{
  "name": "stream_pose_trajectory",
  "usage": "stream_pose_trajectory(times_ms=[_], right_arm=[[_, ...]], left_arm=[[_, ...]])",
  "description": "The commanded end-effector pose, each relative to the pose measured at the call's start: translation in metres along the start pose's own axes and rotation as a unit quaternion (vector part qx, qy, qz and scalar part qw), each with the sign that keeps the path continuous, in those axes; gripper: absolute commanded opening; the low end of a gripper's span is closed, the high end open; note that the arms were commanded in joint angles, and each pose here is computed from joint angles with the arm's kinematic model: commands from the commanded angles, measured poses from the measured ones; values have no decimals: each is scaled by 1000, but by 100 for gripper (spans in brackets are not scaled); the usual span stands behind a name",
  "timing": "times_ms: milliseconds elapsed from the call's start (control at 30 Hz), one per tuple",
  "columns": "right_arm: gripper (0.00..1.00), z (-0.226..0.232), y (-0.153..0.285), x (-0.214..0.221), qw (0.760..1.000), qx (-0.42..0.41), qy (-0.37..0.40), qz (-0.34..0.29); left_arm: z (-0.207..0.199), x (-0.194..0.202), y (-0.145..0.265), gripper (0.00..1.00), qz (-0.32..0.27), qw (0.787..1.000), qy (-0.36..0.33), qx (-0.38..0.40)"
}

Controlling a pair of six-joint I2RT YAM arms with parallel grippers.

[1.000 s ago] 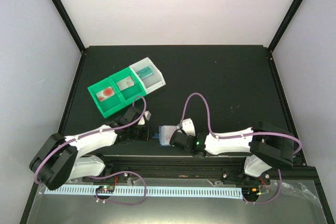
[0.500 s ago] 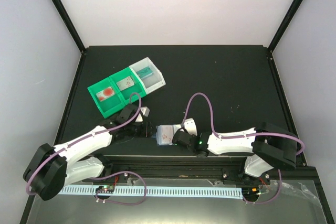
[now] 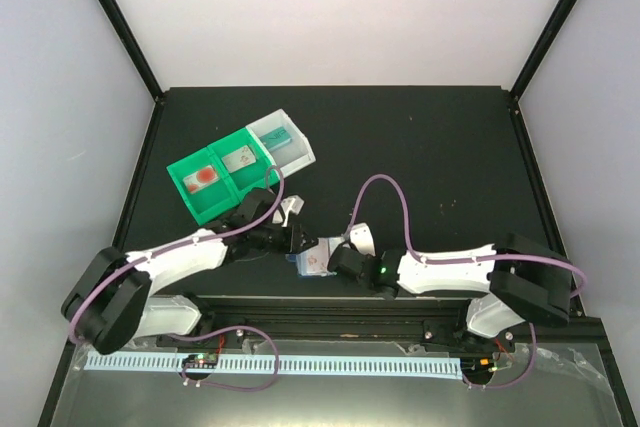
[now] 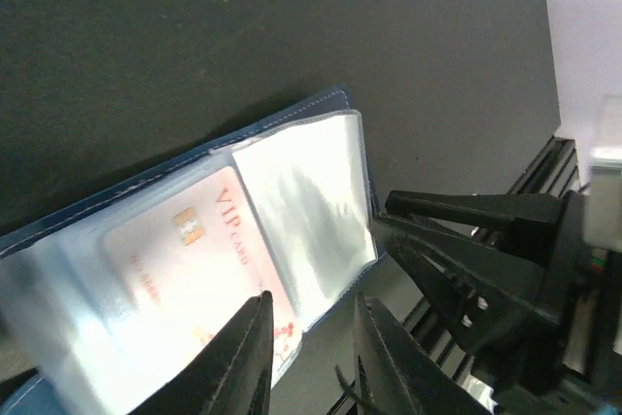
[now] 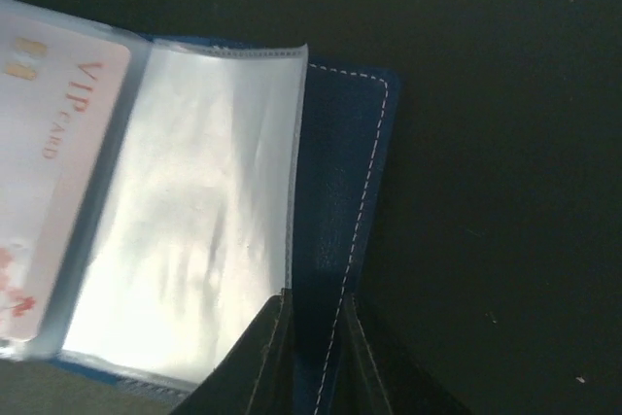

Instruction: Take the credit cards out of the card holder

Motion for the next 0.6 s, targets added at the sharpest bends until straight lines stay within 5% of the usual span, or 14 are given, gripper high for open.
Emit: stream_pose_trajectory(times_ms=[0,233,433,567], right_arm=[[18,6,20,-19,999,-26,-15,-22],[23,15,50,-41,996,-84,-22,-31],[23,43,63,-46,973,-226,-14,-47],[23,46,49,-43,979,-196,-26,-52]], left_arm=[[-16,-19,-10,23,-5,997,-39,63],[0,-21,-41,19,26,997,-24,72],[4,-22,-53,16,37,995,-16,96],[5,-23,-53,15,37,996,-9,80]])
Point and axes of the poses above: each gripper's point midway between its finger pads, its own y axis back along the fingers, its own z axis along the line the jaws close on, x = y × z, the point moved 10 cm from there along y, back along the fingers, and after that the axes turned 2 degrees about -y, right-handed, at the moved point
